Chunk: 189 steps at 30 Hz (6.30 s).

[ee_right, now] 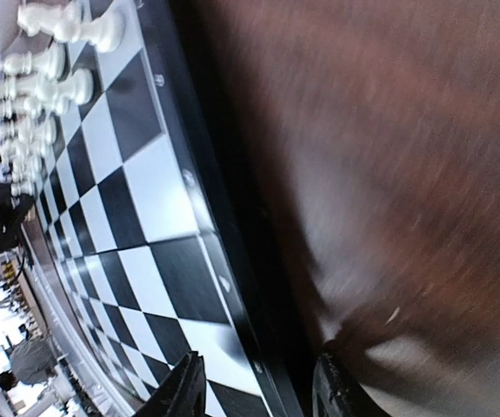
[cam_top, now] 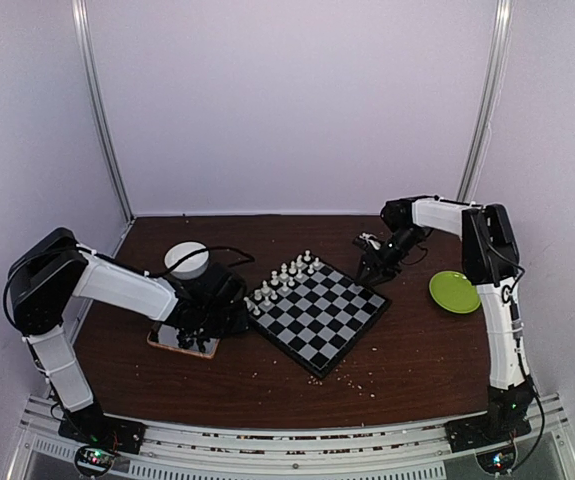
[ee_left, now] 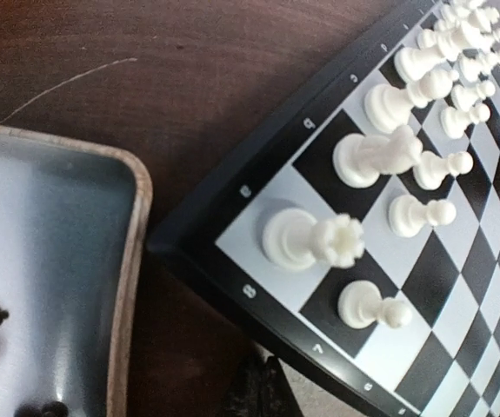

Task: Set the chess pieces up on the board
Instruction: Adjust the chessboard at the center of the board, then adjust the storage box at the center of the board, then pick up the rook from the storage box.

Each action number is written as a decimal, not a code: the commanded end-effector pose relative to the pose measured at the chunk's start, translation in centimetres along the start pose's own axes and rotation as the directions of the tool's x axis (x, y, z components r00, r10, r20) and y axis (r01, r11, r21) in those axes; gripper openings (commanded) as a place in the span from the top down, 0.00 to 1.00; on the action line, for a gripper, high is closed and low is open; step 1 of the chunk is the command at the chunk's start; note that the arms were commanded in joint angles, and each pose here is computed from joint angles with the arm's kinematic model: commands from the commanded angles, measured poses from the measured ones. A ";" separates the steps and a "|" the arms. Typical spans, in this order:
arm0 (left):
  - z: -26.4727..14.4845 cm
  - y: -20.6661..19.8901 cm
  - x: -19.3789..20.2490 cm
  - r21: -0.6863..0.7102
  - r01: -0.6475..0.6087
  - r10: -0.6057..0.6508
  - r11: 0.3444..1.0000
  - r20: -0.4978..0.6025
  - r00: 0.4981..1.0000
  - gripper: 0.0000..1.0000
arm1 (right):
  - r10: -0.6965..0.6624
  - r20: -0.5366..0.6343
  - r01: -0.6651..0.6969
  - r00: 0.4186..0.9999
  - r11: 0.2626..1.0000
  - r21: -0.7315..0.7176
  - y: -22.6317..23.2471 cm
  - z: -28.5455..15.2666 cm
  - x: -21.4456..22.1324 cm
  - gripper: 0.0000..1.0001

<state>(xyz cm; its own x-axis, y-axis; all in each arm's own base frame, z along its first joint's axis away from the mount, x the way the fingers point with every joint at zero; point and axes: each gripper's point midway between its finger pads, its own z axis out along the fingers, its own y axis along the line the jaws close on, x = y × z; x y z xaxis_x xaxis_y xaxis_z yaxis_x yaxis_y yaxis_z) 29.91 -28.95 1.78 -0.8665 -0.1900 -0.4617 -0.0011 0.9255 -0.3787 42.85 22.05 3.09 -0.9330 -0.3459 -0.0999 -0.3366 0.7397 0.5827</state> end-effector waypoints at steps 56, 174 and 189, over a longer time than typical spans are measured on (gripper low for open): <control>-7.7 0.8 -2.7 -0.121 -0.411 0.397 0.904 -0.122 0.910 0.53 | -0.262 0.159 0.259 0.952 0.965 0.041 5.1 -8.6 14.5 0.58; -3.0 8.0 -7.3 -0.116 -0.631 0.537 0.767 -0.421 0.731 0.64 | -0.589 0.441 0.408 0.677 0.799 0.442 6.2 -16.1 13.9 0.36; -2.0 7.6 -6.4 -0.072 -0.624 0.536 0.778 -0.443 0.719 0.79 | -0.600 0.394 0.447 0.696 0.792 0.417 6.6 -14.6 13.8 0.40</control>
<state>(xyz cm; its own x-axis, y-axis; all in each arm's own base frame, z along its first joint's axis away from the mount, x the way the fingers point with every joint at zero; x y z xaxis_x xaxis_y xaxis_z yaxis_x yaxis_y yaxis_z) 33.73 -19.35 3.03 -0.8514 0.4997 -0.1592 0.4946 0.8660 0.0731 29.47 13.59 16.68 -0.5179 -0.4438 -0.7313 -0.7265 0.6796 0.1021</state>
